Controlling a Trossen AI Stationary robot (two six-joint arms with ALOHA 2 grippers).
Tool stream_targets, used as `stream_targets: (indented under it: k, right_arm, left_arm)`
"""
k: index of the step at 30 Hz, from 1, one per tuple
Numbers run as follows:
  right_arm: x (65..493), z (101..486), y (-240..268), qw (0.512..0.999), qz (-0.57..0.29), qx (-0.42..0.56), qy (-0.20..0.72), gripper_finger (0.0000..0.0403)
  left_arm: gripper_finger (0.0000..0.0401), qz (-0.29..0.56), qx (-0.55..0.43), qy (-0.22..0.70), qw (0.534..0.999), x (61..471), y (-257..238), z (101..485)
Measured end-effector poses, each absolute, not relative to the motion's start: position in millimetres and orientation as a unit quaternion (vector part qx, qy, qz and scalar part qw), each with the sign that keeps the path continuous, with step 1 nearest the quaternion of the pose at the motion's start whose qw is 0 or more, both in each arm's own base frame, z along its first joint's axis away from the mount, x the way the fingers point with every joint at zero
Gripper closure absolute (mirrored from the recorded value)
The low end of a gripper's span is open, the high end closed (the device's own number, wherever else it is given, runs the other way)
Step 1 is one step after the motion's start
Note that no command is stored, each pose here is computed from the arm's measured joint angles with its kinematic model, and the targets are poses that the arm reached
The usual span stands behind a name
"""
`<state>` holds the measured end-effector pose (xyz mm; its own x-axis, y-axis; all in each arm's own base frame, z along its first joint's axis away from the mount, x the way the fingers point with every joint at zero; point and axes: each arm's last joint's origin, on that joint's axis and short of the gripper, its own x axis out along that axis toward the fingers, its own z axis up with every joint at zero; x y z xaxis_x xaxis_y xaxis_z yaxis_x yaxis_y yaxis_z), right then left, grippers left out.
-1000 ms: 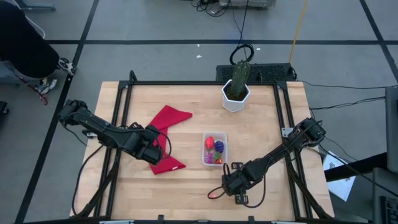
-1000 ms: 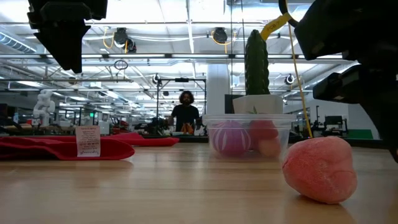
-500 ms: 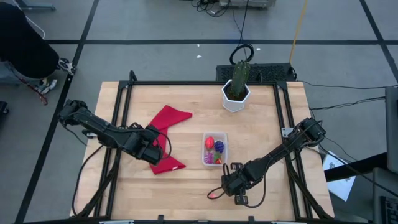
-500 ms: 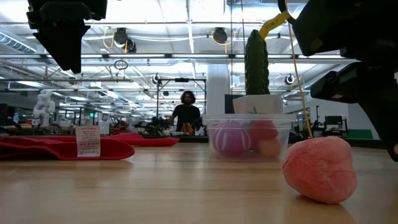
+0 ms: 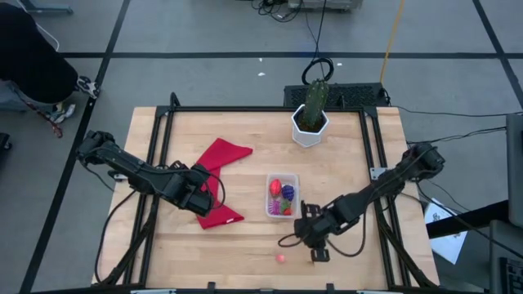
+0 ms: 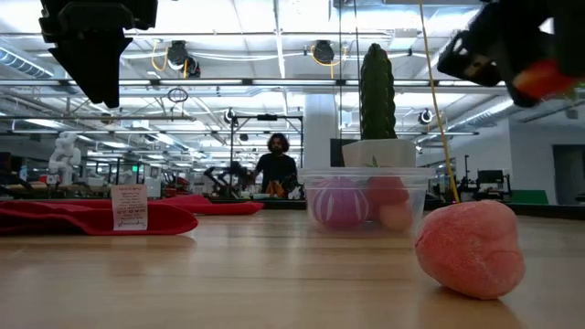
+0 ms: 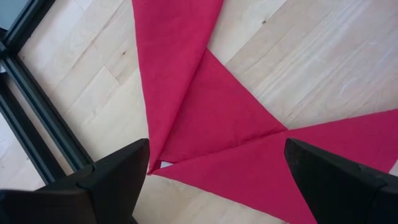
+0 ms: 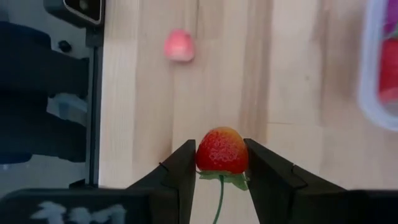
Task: Pick and placing Produce into tupperware
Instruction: Put the red strawberry into the transparent bin
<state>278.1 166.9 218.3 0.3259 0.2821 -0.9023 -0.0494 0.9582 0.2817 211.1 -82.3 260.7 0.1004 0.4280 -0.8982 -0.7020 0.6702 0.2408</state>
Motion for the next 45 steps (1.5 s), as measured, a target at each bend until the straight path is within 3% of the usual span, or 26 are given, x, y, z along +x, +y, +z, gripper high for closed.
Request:
stream_targets:
  k: [9, 19, 31, 45]
  right_arm:
    - [291, 234, 130, 0.809, 0.08, 0.084, 0.576, 0.0287]
    - [322, 268, 87, 0.858, 0.084, 0.055, 0.504, 0.0287]
    - [355, 220, 42, 0.812, 0.031, 0.061, 0.58, 0.0287]
    - [357, 209, 39, 0.802, 0.026, 0.082, 0.591, 0.0287]
  left_arm:
    - [0.0022, 0.386, -0.12, 0.547, 0.733, 211, -82, 261]
    - [0.0022, 0.386, -0.118, 0.548, 0.733, 211, -82, 261]
    - [0.0022, 0.388, -0.105, 0.54, 0.739, 211, -81, 261]
    - [0.0022, 0.387, -0.102, 0.541, 0.74, 211, -81, 261]
